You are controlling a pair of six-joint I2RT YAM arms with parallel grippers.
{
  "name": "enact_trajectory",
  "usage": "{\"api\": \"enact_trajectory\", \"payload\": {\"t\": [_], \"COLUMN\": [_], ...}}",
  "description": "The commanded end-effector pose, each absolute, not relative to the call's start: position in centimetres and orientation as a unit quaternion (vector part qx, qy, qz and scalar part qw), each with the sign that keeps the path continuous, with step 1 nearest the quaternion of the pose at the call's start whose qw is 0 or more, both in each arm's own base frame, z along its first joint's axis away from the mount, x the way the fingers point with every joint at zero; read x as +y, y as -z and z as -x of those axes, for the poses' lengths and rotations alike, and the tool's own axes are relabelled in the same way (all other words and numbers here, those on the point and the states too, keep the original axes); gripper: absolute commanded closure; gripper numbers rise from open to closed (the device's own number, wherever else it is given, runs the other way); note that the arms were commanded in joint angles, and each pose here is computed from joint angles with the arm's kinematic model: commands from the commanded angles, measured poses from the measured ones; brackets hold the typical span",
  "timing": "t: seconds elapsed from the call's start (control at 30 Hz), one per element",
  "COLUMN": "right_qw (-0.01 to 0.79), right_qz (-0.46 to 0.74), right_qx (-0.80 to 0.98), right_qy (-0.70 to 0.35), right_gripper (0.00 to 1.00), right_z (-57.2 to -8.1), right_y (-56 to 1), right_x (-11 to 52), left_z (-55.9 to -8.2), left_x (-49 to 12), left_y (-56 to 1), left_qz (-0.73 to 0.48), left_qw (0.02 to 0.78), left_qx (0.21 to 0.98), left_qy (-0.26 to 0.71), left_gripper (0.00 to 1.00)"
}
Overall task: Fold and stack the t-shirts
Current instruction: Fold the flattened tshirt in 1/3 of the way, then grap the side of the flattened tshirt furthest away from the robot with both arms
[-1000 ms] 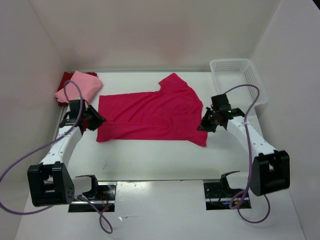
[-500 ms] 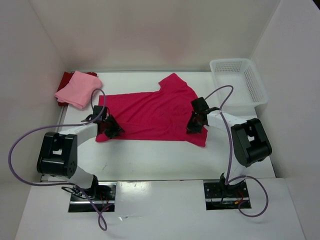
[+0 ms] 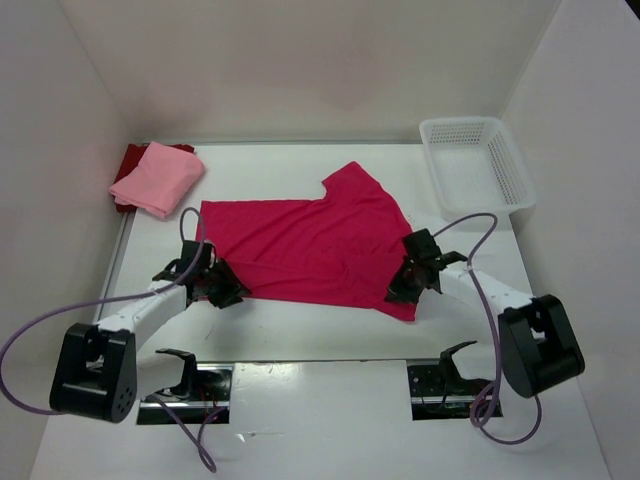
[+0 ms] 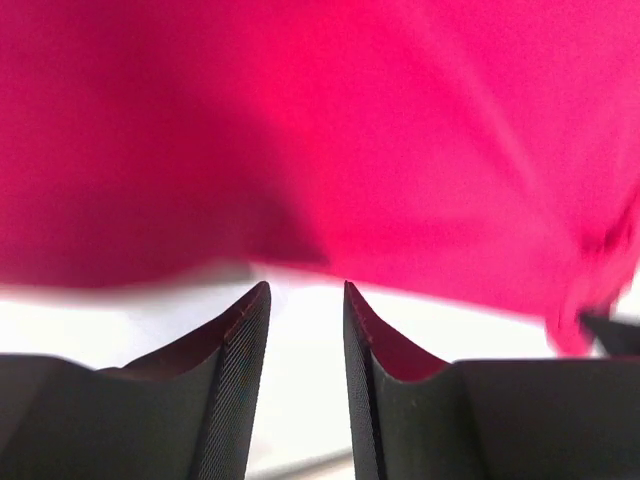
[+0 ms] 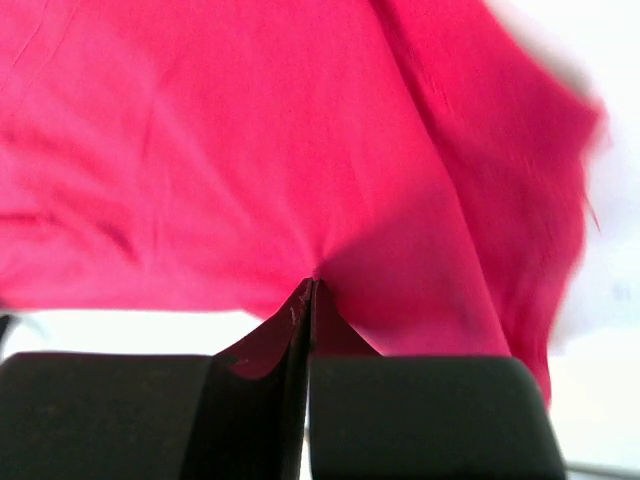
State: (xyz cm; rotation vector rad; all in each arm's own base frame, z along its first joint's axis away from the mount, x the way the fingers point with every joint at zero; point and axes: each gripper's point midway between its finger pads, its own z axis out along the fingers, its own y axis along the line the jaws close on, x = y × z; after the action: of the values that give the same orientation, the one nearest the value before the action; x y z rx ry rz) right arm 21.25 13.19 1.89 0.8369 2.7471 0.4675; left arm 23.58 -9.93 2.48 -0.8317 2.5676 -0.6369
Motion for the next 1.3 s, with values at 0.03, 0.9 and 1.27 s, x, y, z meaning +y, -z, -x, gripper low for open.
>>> {"api": "enact_trajectory", "payload": {"t": [0.03, 0.9, 1.27], "right_qw": [0.163, 0.243, 0.26], "right_qz": [-0.311, -0.23, -0.176], "right_qx": [0.916, 0.916, 0.921], "right_qy": [-0.196, -0.221, -0.231], "right_gripper": [0.98, 0.84, 0.84], "right_z": [-22.1, -34.2, -40.1], "right_y": [-6.4, -11.7, -12.1], "right_x": [12.8, 15.3, 17.0], "left_z": [-21.9, -29.5, -42.9], "left_x": [-13.1, -10.3, 1.4], "left_y": [-5.1, -13.5, -7.8], "left_qz": [0.254, 0.232, 0.287], "left_qw": [0.163, 0.287, 0.28], "left_qx": [0.911, 0.866, 0.915], "left_qy": [0.282, 0.338, 0.035], "left_gripper": [0.58, 0.56, 0.51]}}
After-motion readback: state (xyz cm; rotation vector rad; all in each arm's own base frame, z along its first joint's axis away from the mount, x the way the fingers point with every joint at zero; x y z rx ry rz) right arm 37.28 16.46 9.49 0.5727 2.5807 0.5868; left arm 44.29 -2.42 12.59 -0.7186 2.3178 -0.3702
